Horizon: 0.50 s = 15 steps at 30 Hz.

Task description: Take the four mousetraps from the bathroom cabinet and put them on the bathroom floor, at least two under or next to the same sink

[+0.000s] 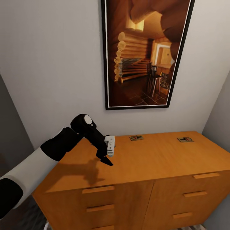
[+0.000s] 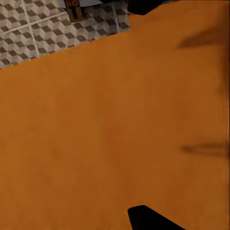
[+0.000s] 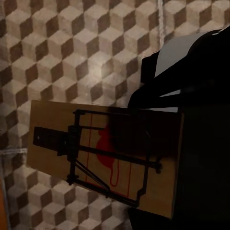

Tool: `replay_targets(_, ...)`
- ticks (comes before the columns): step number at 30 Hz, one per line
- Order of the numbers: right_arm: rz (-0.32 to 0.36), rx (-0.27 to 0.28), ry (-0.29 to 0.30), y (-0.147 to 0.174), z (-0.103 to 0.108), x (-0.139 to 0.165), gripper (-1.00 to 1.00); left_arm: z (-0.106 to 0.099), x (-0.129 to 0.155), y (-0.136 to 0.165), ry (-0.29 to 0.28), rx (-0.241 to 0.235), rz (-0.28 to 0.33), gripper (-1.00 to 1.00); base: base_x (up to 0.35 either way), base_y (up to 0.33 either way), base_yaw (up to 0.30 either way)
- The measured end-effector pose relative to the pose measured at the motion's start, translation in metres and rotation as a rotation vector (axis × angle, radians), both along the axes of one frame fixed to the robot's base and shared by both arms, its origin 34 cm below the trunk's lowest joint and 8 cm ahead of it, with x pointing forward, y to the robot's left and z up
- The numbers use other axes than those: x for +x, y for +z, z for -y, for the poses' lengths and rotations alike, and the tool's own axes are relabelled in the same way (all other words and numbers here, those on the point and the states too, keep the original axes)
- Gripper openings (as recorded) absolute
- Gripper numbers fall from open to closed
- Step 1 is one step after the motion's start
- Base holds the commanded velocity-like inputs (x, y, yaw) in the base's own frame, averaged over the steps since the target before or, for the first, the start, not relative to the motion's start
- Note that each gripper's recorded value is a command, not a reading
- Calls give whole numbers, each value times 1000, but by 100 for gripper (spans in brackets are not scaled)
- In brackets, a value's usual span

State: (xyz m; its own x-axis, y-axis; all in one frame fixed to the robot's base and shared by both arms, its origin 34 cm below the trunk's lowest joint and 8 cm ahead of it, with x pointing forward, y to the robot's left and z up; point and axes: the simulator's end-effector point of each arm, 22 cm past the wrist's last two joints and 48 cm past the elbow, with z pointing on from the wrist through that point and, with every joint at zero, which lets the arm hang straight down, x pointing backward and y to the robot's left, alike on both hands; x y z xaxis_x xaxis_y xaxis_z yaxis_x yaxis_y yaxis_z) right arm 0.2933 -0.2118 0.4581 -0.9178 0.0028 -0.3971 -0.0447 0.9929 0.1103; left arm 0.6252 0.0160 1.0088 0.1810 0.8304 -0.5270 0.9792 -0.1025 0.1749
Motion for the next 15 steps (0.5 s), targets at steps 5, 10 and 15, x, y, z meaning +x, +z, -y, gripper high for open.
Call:
replay_targets(5, 0, 0, 0, 0, 0, 0, -100, 0, 0, 0, -1, 1, 1, 100, 101, 239, 0)
replay_targets(10, -1, 0, 0, 0, 0, -1, -100, 0, 0, 0, -1, 1, 0, 100, 122, 238, 0)
replay_targets(15, 0, 0, 1, 0, 0, 0, -100, 0, 0, -1, -1, 2, 0, 100, 51, 70, 0)
